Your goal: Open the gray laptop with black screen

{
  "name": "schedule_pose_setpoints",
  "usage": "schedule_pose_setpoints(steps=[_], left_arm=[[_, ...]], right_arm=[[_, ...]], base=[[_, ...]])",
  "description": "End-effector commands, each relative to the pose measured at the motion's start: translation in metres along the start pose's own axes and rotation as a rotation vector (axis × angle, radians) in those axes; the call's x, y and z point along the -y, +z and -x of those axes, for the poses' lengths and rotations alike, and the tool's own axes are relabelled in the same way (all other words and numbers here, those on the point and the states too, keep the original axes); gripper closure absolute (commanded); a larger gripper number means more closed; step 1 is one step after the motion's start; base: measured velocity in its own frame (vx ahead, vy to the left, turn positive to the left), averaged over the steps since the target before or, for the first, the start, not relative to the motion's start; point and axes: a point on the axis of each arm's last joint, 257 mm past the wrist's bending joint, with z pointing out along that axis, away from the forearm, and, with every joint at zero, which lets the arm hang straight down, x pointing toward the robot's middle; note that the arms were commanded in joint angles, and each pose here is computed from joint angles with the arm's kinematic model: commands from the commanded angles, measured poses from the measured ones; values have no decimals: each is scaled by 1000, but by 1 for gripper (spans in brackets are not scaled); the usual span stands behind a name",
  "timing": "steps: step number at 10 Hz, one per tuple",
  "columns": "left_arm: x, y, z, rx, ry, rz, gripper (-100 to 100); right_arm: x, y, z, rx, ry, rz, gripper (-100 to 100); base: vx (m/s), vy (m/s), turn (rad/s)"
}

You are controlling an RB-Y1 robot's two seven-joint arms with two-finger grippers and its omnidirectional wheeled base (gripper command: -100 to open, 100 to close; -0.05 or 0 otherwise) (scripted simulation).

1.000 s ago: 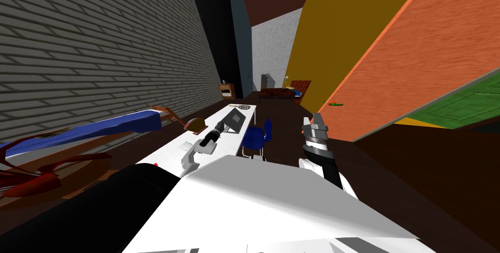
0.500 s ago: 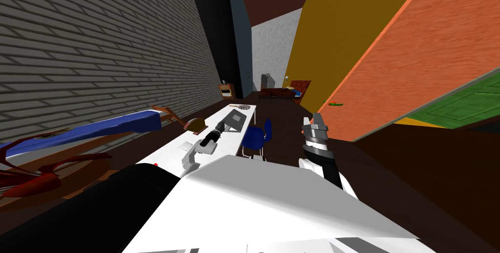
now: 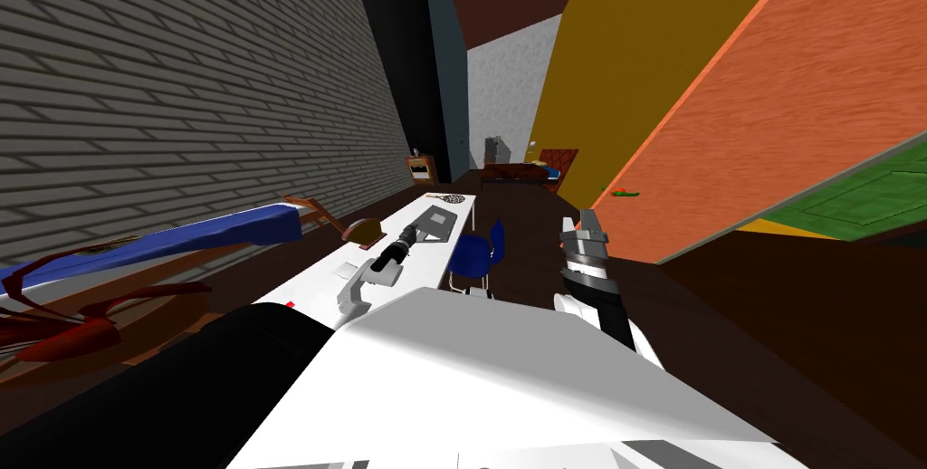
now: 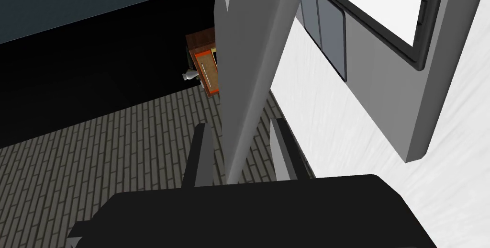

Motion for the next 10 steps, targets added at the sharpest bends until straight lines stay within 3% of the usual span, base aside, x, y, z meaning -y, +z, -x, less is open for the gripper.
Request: schedule_pose_setpoints(steps=[1,8,10], left_arm=[[10,-8,0,-4,0,-2,-100],[46,-38,-6,-25,3,-6,-100],[46,-38,-6,-25,3,-6,-100]], right_arm=[[0,0,0,0,0,0,0],[0,0,0,0,0,0,0],[0,0,0,0,0,0,0]], base=[[36,8,34],[4,-1,8],[0,0,0]])
